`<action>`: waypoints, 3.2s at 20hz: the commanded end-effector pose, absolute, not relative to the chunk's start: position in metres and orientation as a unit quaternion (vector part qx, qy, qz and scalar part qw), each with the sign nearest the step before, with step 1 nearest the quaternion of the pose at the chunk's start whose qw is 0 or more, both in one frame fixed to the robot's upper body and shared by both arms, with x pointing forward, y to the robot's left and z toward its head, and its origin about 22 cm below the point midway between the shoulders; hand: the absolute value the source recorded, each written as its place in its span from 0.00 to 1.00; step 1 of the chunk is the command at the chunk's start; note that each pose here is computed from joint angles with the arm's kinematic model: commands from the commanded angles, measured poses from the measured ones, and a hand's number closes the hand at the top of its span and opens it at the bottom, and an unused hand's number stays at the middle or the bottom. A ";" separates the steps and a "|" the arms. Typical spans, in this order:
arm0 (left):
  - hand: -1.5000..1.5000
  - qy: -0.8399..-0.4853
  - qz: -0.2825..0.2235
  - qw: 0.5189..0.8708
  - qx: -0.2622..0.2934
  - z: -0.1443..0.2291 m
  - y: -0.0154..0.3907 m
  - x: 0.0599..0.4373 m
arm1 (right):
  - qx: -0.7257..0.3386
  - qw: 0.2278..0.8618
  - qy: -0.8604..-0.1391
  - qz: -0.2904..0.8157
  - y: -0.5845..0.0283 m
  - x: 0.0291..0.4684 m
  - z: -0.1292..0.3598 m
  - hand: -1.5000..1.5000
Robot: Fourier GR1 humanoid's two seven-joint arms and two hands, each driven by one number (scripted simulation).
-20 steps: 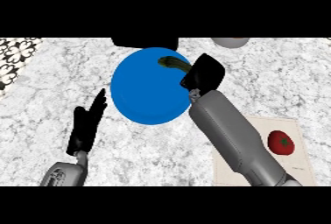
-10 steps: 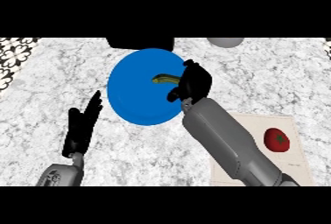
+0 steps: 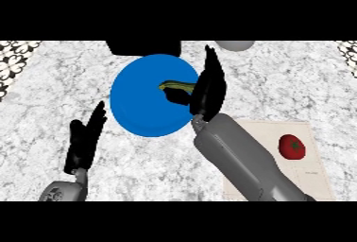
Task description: Pick the squash from the placemat and place it in the plate
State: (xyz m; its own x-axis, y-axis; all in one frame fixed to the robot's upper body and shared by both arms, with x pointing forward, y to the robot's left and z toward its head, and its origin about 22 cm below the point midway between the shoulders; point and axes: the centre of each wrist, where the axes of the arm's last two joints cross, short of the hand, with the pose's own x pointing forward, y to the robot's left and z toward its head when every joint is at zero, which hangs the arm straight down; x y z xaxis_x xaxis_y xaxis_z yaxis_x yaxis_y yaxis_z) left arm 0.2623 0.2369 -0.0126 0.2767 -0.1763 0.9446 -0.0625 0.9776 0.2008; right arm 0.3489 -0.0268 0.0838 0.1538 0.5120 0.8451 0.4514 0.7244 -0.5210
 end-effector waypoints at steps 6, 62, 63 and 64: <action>0.50 -0.603 -0.030 0.791 0.103 -0.017 0.243 0.250 | -0.293 0.660 -0.688 -0.069 -0.010 0.304 0.044 0.00; 0.50 -0.594 -0.018 0.796 0.114 -0.014 0.261 0.239 | -0.449 0.659 -0.592 -0.112 -0.072 0.228 -0.029 0.00; 0.50 -0.595 -0.011 0.797 0.105 -0.008 0.244 0.239 | -0.450 0.672 -0.579 -0.105 -0.070 0.232 -0.043 0.00; 0.50 -0.600 -0.014 0.790 0.122 -0.004 0.268 0.253 | -0.462 0.669 -0.575 -0.094 -0.075 0.234 -0.034 0.00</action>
